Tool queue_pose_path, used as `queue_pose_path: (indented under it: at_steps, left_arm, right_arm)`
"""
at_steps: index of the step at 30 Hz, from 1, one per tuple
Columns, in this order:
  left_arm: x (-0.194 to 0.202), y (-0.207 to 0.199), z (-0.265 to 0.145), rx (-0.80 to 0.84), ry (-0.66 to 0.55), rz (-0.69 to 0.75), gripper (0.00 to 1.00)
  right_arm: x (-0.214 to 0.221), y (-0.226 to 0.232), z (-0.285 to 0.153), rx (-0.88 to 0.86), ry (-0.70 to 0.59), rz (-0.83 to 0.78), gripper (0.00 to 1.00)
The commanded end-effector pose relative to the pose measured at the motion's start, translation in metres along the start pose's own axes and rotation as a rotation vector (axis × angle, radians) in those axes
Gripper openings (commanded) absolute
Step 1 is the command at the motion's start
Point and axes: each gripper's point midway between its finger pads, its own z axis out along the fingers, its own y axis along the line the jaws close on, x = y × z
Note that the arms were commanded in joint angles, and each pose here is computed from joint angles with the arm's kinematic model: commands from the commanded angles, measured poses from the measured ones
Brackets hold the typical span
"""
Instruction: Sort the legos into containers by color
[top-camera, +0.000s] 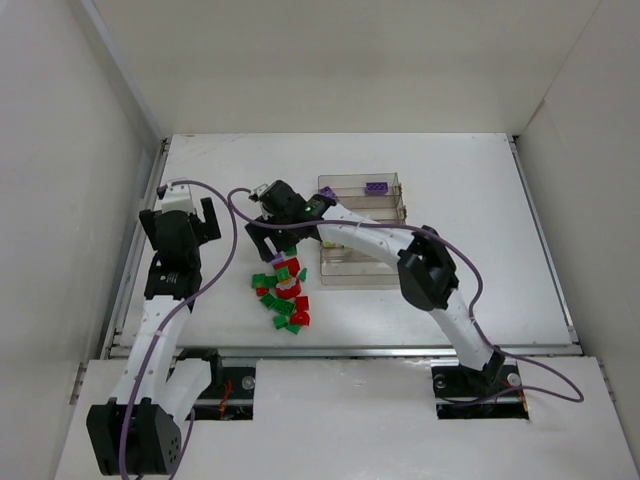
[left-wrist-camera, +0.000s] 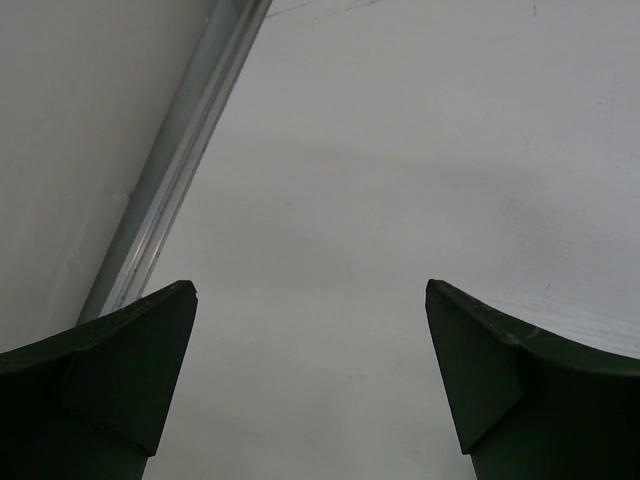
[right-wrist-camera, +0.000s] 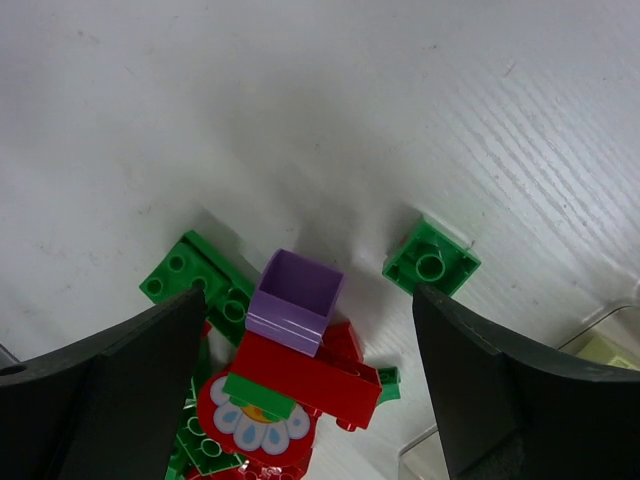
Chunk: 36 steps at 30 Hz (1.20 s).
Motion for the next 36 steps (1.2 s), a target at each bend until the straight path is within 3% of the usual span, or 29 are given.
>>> queue_pose_path:
  at_steps: [1,11,16,23,31,36]
  left_arm:
    - [-0.005,-0.014,-0.001,0.085,-0.045,0.009,0.97]
    - [-0.008,-0.021,-0.001,0.130,-0.068,0.016,0.97]
    - [-0.002,-0.017,-0.003,0.121,-0.060,0.016,0.97]
    - [0.003,-0.016,-0.004,0.112,-0.048,-0.005,0.97]
    - [0.004,-0.018,-0.006,0.123,-0.051,-0.005,0.97]
    - [0.002,-0.019,-0.006,0.132,-0.060,-0.007,0.97]
  right_arm:
    - [-0.005,0.003,-0.014,0.035,-0.025,-0.007,0.89]
    - [0.006,0.016,-0.008,-0.031,-0.006,-0.014,0.92]
    - [0.000,0.024,0.010,-0.069,0.000,-0.015,0.79]
    - [0.005,0.024,0.012,-0.078,0.001,-0.024,0.70]
    - [0.012,0.024,0.014,-0.082,0.032,-0.022,0.70]
    - [0.024,0.023,0.021,-0.060,0.066,-0.027,0.60]
